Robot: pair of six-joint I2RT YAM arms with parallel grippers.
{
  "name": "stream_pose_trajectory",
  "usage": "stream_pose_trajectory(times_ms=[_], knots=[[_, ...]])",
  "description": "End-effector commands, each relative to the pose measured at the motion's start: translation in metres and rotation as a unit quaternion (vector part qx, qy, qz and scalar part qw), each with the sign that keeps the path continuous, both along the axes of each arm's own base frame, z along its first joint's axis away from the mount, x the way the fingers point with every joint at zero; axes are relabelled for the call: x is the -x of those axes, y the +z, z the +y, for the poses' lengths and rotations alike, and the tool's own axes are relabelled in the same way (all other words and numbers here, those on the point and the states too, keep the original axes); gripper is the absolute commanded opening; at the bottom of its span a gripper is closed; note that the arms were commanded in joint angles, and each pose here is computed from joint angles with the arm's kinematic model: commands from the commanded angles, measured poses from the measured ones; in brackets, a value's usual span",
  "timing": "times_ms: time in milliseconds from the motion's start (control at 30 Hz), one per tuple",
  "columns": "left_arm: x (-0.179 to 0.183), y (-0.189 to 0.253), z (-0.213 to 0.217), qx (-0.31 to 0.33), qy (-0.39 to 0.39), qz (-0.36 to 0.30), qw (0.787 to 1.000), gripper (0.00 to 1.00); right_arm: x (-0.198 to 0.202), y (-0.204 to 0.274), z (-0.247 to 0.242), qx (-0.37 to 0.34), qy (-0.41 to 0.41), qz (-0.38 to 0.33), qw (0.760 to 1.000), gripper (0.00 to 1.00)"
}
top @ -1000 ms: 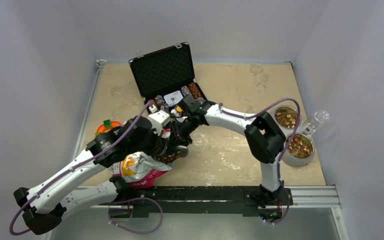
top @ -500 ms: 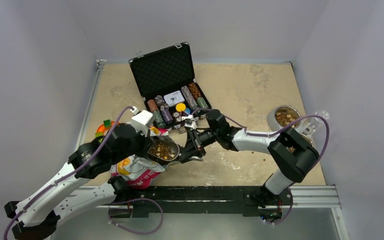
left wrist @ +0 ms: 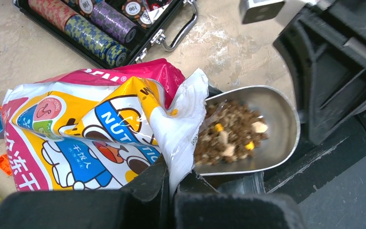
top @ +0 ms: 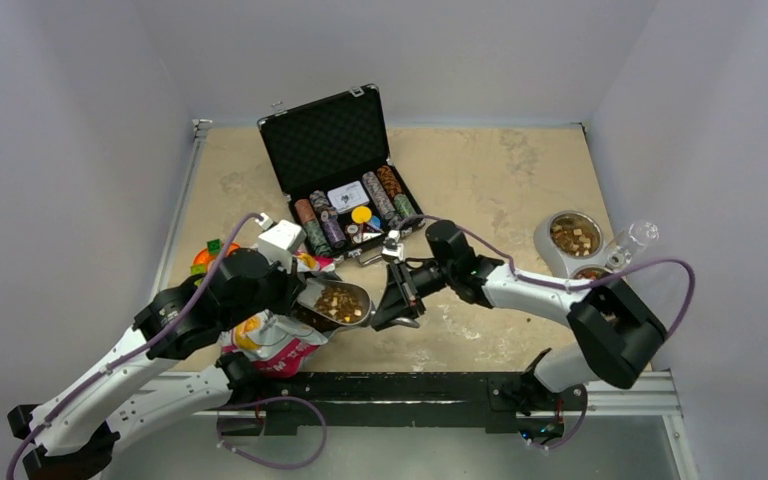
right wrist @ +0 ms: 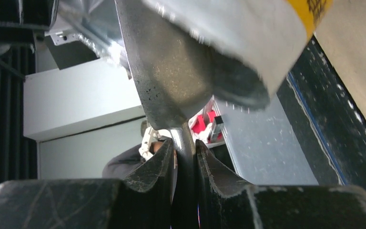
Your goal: Serve the pet food
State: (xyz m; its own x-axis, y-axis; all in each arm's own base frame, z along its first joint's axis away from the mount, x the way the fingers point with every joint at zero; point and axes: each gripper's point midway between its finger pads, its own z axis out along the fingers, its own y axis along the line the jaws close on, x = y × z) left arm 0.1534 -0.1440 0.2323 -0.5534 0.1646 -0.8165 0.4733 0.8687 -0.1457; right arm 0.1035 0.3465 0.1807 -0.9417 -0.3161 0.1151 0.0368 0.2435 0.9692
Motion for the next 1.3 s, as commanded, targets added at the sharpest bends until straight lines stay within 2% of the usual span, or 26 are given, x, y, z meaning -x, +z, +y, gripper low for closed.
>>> stream_pose_trajectory(times_ms=[0, 100, 233, 433, 533, 700, 767, 833, 933, 967, 1000, 1033, 1267], knots=[[-0.003, 0.026, -0.010, 0.054, -0.010, -0.040, 0.998, 0.00, 0.011, 0.013, -0.027, -0.024, 0.020, -0.065, 0.997, 0.00], [-0.001, 0.025, -0.020, 0.062, -0.032, -0.033, 0.997, 0.00, 0.009, 0.006, -0.036, 0.021, 0.008, -0.052, 0.998, 0.00], [0.008, 0.026, -0.046, 0.074, -0.100, -0.014, 0.992, 0.00, 0.008, -0.008, -0.048, 0.131, 0.010, -0.029, 0.991, 0.00], [0.025, 0.021, -0.079, 0.092, -0.191, 0.020, 0.977, 0.00, -0.004, -0.016, -0.048, 0.271, 0.015, 0.021, 0.962, 0.00], [0.028, 0.018, -0.089, 0.097, -0.213, 0.033, 0.972, 0.00, -0.024, -0.023, -0.026, 0.326, 0.016, 0.019, 0.945, 0.00], [0.026, 0.019, -0.098, 0.096, -0.227, 0.037, 0.968, 0.00, -0.078, -0.065, 0.064, 0.376, 0.010, -0.020, 0.926, 0.00], [0.022, 0.021, -0.096, 0.092, -0.213, 0.035, 0.972, 0.00, -0.093, -0.058, 0.113, 0.310, 0.014, -0.045, 0.950, 0.00], [0.021, 0.023, -0.092, 0.088, -0.201, 0.036, 0.975, 0.00, -0.099, -0.034, 0.136, 0.224, 0.000, -0.070, 0.972, 0.00], [0.020, 0.022, -0.077, 0.077, -0.179, 0.024, 0.981, 0.00, -0.092, 0.025, 0.124, 0.044, 0.014, -0.095, 0.994, 0.00], [0.019, 0.021, -0.072, 0.077, -0.170, 0.018, 0.982, 0.00, -0.078, 0.027, 0.107, 0.004, 0.031, -0.076, 0.997, 0.00], [0.018, 0.021, -0.067, 0.078, -0.161, 0.008, 0.984, 0.00, -0.072, 0.056, 0.099, -0.068, 0.043, -0.097, 0.992, 0.00], [0.016, 0.022, -0.062, 0.082, -0.148, -0.001, 0.986, 0.00, -0.065, 0.063, 0.088, -0.096, 0.046, -0.100, 0.989, 0.00], [-0.003, 0.029, -0.028, 0.093, -0.038, -0.051, 0.994, 0.00, -0.026, 0.085, 0.046, -0.224, 0.041, -0.076, 0.971, 0.00]])
